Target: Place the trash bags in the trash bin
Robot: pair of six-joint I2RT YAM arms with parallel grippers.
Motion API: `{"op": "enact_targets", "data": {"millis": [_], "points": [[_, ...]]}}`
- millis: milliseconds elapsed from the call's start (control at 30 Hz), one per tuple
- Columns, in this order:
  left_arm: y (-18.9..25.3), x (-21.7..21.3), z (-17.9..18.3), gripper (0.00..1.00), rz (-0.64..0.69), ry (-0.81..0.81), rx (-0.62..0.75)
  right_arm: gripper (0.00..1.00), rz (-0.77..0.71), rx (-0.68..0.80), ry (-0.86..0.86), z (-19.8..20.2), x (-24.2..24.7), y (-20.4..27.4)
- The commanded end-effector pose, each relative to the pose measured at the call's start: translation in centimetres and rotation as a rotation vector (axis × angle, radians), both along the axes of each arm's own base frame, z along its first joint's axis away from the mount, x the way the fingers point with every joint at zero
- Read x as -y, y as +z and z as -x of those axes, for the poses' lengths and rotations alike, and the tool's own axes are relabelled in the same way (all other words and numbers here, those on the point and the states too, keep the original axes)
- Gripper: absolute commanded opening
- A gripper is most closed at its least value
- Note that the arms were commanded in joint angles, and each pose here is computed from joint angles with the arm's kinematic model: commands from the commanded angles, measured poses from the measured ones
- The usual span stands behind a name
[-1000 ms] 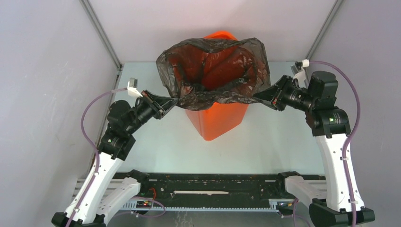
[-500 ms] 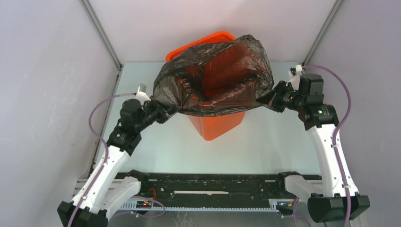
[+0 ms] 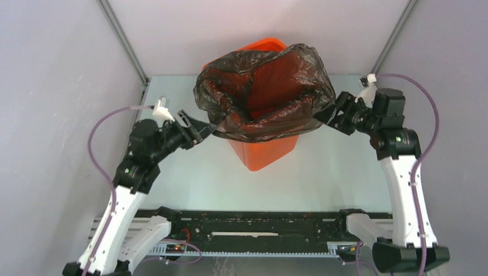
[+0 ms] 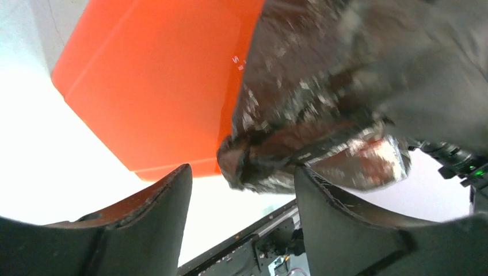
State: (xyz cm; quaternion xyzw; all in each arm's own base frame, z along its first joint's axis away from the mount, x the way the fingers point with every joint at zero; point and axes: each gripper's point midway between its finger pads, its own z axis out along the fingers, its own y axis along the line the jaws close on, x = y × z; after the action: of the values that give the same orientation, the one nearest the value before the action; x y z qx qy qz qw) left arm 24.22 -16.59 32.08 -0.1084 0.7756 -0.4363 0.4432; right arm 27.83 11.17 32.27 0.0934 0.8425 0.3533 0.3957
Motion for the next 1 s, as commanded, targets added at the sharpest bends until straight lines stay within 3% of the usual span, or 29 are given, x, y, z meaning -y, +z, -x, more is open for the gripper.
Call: {"op": "enact_targets", "data": {"millis": [0,133,233,400,533,633,700,800,967], "points": [[2.4,-2.4,3.0,0.72,-0.093,0.035,0.107,0.75,0.051,0.154,0.019,3.3,0.4,3.8],[5.9,-3.5,4.2,0.81,-0.092,0.072,0.216,0.84,0.077,0.315,0.024,4.8,0.5,7.6],[9.8,-3.6,4.3,0.99,-0.085,0.076,0.318,0.9,0.126,0.407,-0.014,4.4,1.4,10.0],[11.9,-5.2,1.7,1.0,-0.158,0.194,0.328,0.91,0.147,0.476,-0.018,1.3,1.5,12.8],[11.8,-3.6,-1.2,1.0,-0.165,0.147,0.264,0.92,0.175,0.446,-0.042,-2.1,2.1,13.3],[10.4,-4.7,-3.2,0.96,-0.203,0.237,0.182,0.91,0.153,0.424,-0.031,-3.9,1.7,13.2],[10.2,-5.7,-4.2,0.87,-0.213,0.315,0.164,0.87,0.119,0.392,-0.047,-5.3,1.6,12.8],[10.7,-5.7,-5.7,0.82,-0.211,0.334,0.185,0.75,0.033,0.373,-0.005,-6.7,0.4,12.8],[11.1,-5.9,-8.0,0.63,-0.243,0.353,0.185,0.39,-0.021,0.339,-0.048,-9.0,1.2,12.1]]}}
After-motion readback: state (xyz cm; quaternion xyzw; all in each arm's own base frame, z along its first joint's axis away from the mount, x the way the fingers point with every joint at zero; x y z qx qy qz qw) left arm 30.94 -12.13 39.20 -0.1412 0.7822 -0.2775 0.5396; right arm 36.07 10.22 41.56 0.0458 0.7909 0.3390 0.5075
